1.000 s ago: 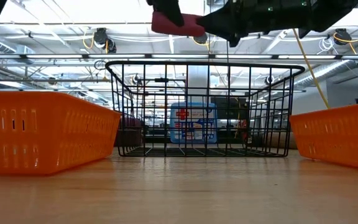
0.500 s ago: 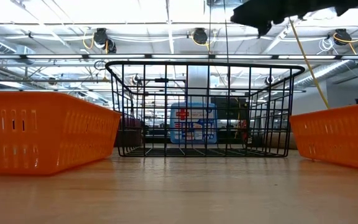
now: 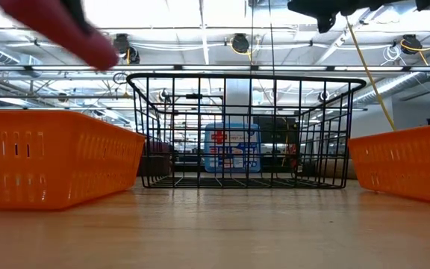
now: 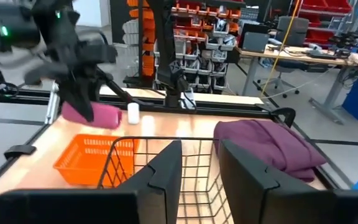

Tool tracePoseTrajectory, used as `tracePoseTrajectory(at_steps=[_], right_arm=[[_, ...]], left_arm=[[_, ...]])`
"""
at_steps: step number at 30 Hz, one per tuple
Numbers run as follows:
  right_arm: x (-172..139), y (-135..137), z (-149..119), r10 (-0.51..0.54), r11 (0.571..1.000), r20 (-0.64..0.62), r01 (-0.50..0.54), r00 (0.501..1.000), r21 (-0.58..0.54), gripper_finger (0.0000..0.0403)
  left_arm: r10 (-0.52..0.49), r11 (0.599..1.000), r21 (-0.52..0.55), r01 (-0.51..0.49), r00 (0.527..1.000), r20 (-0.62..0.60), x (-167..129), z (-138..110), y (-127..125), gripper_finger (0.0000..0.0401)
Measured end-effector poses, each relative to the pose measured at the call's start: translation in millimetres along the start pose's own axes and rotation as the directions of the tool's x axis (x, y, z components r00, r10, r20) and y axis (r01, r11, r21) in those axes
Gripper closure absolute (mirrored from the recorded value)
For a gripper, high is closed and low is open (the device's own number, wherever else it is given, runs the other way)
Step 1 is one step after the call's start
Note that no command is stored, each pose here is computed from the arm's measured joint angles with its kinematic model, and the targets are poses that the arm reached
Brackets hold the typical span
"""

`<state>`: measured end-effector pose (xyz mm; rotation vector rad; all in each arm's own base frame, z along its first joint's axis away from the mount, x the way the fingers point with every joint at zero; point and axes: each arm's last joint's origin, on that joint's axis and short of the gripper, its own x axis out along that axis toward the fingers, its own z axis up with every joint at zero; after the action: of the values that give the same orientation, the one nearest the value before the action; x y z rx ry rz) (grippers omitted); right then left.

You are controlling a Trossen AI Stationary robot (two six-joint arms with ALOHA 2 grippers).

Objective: Pick & Place Medicine items
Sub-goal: Put the pink bandage into the left orange basket

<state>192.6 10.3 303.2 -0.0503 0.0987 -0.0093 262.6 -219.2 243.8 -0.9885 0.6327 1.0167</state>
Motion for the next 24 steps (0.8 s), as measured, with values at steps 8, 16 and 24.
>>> tracePoseTrajectory(at_steps=[8, 16, 24], right_arm=[[-0.5, 6.3, 0.4, 0.033, 0.999, 0.003, -0.033, 0.999, 0.028, 0.031], [-1.0, 11.5, 1.1, 0.059, 0.998, 0.01, -0.059, 0.998, 0.026, 0.0313], [-1.6, 15.7, 1.1, 0.081, 0.996, 0.009, -0.081, 0.997, 0.024, 0.0314]], left_arm=[[0.149, 0.983, -0.106, -0.148, 0.989, 0.002, 42.9, -39.3, 7.3, 0.0321], [0.288, 0.955, -0.063, -0.29, 0.957, -0.039, 64.5, -37.0, 6.4, 0.0312], [0.319, 0.948, 0.028, -0.318, 0.947, -0.04, 75.5, -22.7, -1.1, 0.0306]])
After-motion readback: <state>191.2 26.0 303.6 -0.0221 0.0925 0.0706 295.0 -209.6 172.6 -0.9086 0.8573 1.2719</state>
